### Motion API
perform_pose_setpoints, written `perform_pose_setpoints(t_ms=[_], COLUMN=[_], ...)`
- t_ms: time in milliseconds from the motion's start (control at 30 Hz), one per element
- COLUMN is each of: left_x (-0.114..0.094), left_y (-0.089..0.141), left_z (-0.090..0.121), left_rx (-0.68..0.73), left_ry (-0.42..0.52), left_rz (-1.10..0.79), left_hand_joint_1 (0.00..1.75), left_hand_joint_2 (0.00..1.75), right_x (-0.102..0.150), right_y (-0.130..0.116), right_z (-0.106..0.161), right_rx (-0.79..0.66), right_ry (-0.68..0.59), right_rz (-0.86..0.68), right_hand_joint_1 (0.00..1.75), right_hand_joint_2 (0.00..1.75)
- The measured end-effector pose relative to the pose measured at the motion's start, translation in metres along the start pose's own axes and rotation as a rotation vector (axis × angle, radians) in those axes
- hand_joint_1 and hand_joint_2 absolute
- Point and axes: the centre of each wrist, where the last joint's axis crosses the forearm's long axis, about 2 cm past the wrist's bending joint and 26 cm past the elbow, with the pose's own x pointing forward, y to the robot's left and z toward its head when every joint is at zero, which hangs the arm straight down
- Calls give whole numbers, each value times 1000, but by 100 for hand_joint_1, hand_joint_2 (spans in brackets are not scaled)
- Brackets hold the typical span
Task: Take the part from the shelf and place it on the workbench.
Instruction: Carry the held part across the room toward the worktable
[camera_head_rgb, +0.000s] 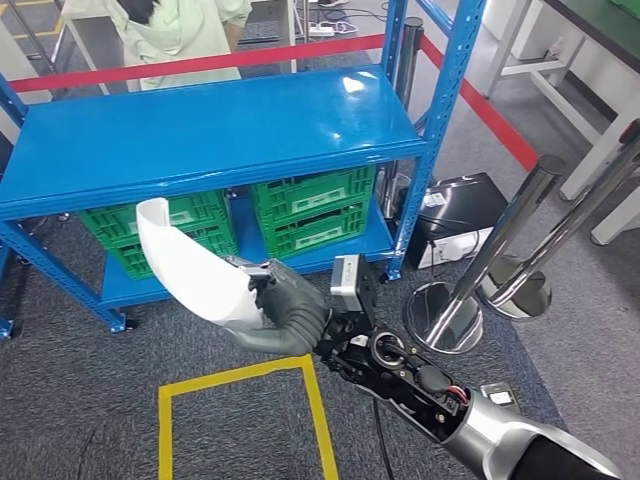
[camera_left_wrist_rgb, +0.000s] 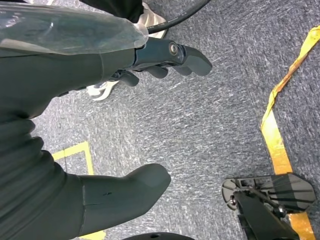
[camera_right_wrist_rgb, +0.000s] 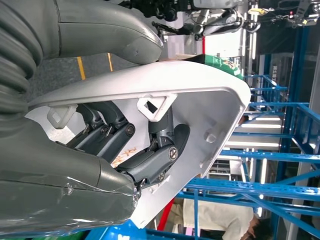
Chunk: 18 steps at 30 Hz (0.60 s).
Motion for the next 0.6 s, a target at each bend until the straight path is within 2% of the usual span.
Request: perform_pose_setpoints(t_ms=[600], left_x=[0], left_y=[0], left_z=[0], left_rx=[0], left_ry=[0], left_rz=[0], left_hand_joint_1=[0], left_hand_joint_2=[175], right_x=[0], right_y=[0], right_z=[0], right_rx=[0], right_ry=[0], right_rz=[0], right_hand_joint_1=[175], right_hand_joint_2=[175])
